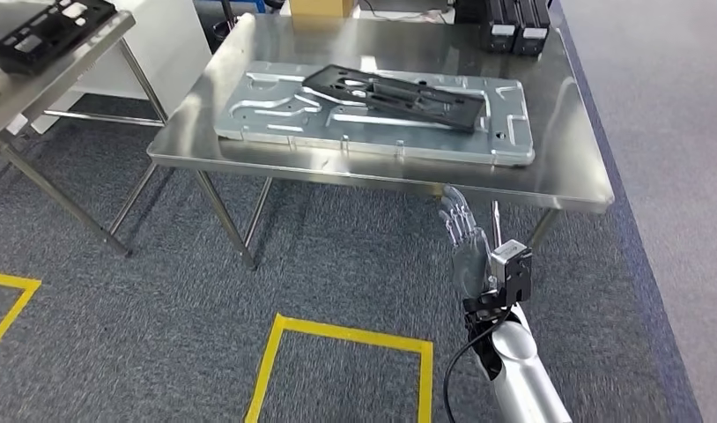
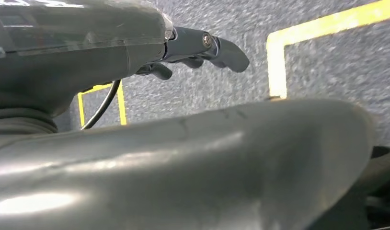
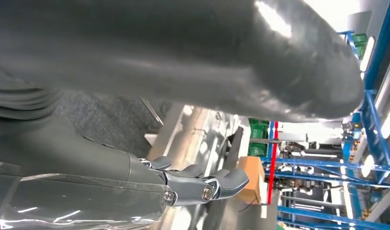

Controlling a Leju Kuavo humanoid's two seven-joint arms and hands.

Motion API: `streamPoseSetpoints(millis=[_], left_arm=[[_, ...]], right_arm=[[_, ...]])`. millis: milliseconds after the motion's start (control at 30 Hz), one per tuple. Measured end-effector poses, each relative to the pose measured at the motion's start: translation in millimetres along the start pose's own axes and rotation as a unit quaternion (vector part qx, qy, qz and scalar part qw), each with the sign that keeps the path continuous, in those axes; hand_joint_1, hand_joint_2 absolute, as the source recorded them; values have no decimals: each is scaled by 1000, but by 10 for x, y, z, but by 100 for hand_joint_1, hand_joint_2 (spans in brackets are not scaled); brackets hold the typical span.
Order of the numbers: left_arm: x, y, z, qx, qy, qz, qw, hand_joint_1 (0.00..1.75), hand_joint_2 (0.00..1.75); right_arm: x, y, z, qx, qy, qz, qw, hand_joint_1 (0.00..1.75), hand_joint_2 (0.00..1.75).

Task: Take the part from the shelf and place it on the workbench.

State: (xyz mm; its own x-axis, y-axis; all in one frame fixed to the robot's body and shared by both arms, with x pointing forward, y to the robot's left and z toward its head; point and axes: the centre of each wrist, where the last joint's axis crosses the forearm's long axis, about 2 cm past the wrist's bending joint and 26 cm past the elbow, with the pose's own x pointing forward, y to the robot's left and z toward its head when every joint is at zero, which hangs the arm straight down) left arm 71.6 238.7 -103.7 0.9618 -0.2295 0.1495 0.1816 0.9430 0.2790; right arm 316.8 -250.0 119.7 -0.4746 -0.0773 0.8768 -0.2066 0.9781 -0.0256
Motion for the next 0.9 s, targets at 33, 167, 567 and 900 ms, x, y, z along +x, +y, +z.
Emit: streamPoseSetpoints(millis=[33, 167, 567, 900], left_arm=[[1, 0, 0, 0, 0, 0, 1000, 0, 0], [3, 1, 0, 0, 0, 1, 1000, 0, 0], [-8, 8, -3, 2, -6, -1, 1000, 0, 0], [-14, -3, 0, -1, -6, -7, 1000, 0, 0]], right_arm=[[-11, 2, 15, 0, 3, -2, 1000, 0, 0], [-52, 5, 61, 0, 13, -6, 1000, 0, 0], [-137, -22, 148, -6, 35, -8, 999, 0, 0], [-175, -37, 219, -8, 49, -3, 999, 0, 0]])
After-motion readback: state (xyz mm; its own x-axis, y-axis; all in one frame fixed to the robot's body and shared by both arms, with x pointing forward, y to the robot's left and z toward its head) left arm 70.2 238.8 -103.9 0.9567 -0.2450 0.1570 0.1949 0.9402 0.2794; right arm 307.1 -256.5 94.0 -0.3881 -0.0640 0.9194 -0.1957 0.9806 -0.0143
